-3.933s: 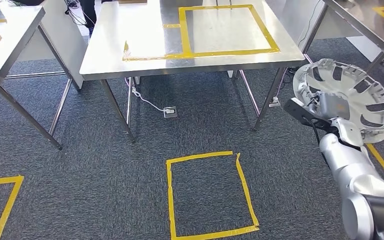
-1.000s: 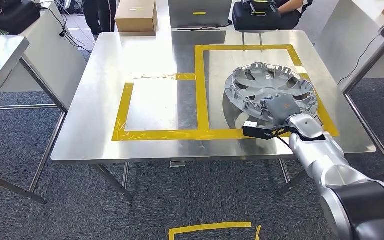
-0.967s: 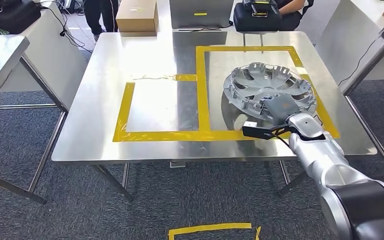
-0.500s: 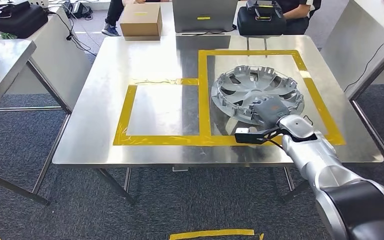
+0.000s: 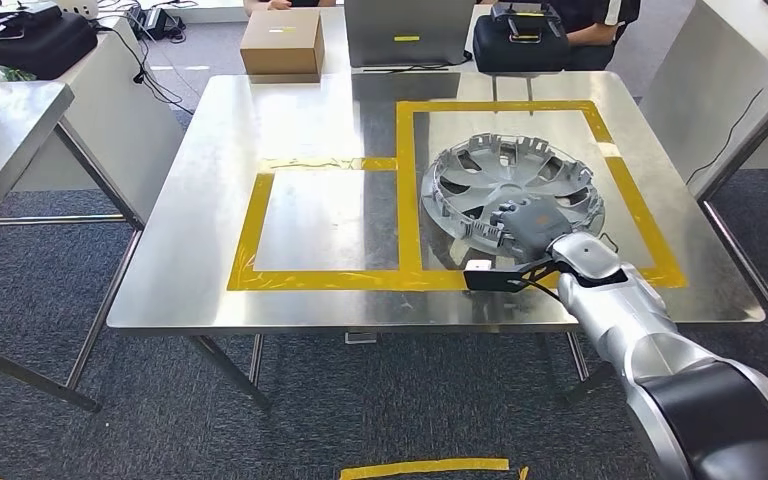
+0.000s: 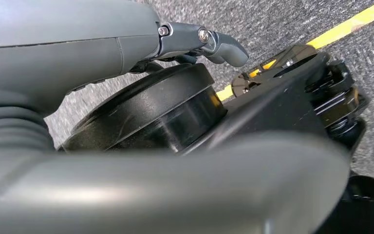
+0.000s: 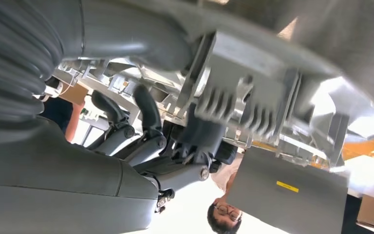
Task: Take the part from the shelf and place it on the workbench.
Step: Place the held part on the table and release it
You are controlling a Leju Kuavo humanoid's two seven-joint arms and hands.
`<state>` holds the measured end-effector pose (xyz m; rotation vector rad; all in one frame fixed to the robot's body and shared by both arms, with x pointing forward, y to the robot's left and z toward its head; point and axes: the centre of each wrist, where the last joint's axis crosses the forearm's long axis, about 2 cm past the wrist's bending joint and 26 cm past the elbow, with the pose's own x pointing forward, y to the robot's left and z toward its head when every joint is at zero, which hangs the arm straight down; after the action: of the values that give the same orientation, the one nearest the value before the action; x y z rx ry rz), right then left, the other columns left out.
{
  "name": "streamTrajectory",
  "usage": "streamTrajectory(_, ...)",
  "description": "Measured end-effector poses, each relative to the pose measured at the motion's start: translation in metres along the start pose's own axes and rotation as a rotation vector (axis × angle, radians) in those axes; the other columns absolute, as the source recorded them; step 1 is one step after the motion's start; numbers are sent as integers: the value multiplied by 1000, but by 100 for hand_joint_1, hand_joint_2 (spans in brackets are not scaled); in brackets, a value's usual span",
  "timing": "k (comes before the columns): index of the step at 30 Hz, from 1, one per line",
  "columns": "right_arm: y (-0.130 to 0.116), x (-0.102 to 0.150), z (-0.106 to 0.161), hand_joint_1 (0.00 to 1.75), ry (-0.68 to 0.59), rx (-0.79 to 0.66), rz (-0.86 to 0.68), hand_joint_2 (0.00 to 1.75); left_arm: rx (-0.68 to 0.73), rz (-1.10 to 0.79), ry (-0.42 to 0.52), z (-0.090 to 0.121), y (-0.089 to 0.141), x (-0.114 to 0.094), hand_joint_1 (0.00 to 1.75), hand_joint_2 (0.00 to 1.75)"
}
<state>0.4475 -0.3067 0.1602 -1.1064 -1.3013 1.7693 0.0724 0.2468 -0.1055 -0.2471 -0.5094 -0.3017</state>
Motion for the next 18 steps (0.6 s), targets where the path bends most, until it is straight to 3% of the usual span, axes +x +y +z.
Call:
streamTrajectory(4,0,0,0,0,3,-3,-4,175,-8,-9,-7,0,0,0,0,0)
streamTrajectory(18,-1,0,0,0,-6,-46,-60,175,4,5,4,0,1,0,0,0)
